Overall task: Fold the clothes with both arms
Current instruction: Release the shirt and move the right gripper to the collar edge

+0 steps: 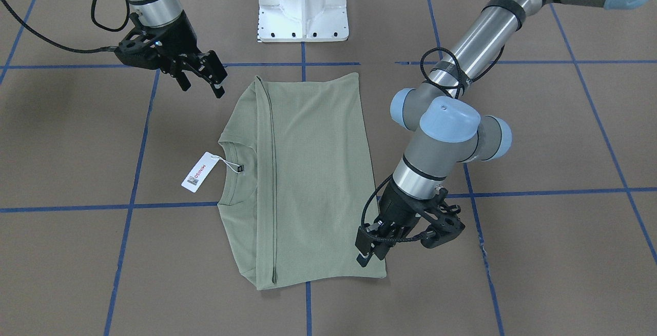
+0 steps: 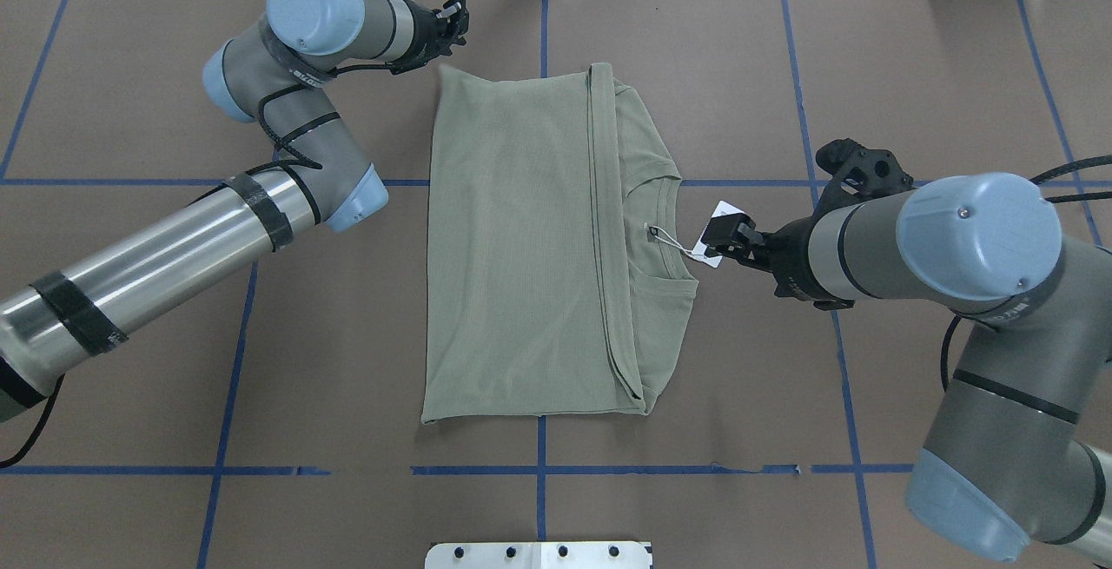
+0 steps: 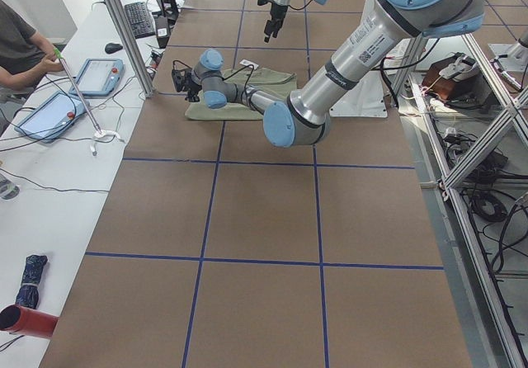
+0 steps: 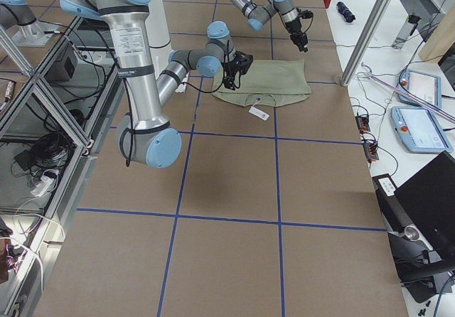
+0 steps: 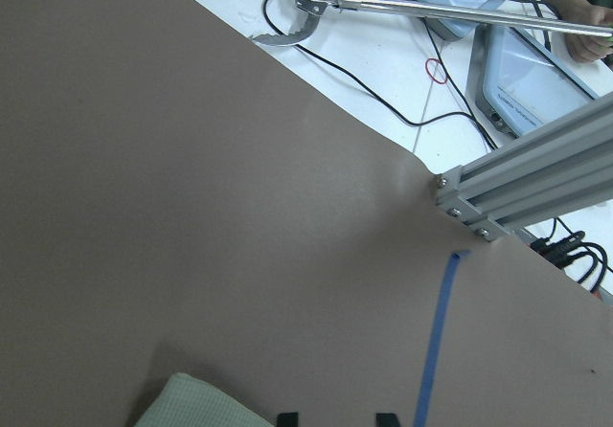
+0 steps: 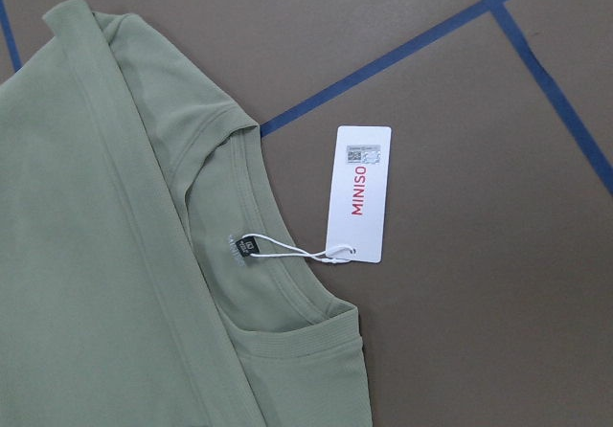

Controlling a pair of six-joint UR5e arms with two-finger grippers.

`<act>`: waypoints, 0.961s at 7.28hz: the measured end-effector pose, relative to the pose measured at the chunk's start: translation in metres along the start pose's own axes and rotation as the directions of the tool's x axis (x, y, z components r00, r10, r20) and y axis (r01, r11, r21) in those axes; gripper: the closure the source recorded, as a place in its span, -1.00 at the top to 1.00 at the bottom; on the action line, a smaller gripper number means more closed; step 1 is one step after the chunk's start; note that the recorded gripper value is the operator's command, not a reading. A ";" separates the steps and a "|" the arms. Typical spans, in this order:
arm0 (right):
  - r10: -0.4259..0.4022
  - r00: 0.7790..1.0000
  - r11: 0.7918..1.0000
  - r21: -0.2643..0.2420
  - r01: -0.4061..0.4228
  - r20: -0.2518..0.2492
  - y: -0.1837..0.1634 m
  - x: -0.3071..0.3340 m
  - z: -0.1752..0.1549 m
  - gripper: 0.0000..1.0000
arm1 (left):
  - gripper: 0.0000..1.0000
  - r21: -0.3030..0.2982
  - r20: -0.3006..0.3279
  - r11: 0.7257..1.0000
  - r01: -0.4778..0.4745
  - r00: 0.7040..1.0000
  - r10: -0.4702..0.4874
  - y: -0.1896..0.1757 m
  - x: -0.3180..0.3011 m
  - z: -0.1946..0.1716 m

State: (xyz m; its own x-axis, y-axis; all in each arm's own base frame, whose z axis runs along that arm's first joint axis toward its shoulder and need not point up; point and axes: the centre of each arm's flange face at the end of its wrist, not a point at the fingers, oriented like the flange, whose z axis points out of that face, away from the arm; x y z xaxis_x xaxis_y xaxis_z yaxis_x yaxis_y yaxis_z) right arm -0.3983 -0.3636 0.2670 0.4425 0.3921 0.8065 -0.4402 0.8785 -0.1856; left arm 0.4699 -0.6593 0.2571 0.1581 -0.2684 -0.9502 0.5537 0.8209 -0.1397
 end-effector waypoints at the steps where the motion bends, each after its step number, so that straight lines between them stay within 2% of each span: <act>1: -0.018 1.000 1.000 -0.015 0.018 -0.014 0.013 -0.007 0.015 1.00 | 0.36 -0.058 -0.032 0.998 -0.010 0.999 0.008 0.012 -0.020 -0.032; 2: -0.050 0.998 0.998 -0.038 0.048 -0.035 0.029 -0.014 0.034 1.00 | 0.36 -0.097 -0.057 0.995 -0.020 0.998 0.015 0.022 -0.041 -0.065; 3: -0.130 0.989 0.989 -0.071 0.126 -0.064 0.049 -0.022 0.055 1.00 | 0.36 -0.123 -0.070 0.992 -0.027 0.997 0.018 0.030 -0.059 -0.090; 4: -0.259 0.961 0.962 -0.112 0.248 -0.100 0.068 -0.035 0.070 1.00 | 0.36 -0.138 -0.072 0.990 -0.030 0.997 0.020 0.034 -0.071 -0.102; 5: -0.392 0.910 0.914 -0.166 0.369 -0.134 0.082 -0.051 0.077 1.00 | 0.36 -0.144 -0.068 0.989 -0.029 0.997 0.020 0.035 -0.079 -0.107; 7: -0.597 0.786 0.791 -0.281 0.544 -0.158 0.098 -0.073 0.094 0.99 | 0.36 -0.147 -0.056 0.989 -0.031 0.998 0.023 0.035 -0.088 -0.106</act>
State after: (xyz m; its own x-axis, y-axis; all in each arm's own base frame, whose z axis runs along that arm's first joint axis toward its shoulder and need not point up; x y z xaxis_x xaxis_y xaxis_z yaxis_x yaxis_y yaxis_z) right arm -0.5468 -0.3320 0.2427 0.7345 -0.1730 0.6562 0.1120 0.9846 0.1342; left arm 0.3890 -0.5533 0.3061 0.1245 -0.2208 -0.9673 0.4221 0.8941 -0.1498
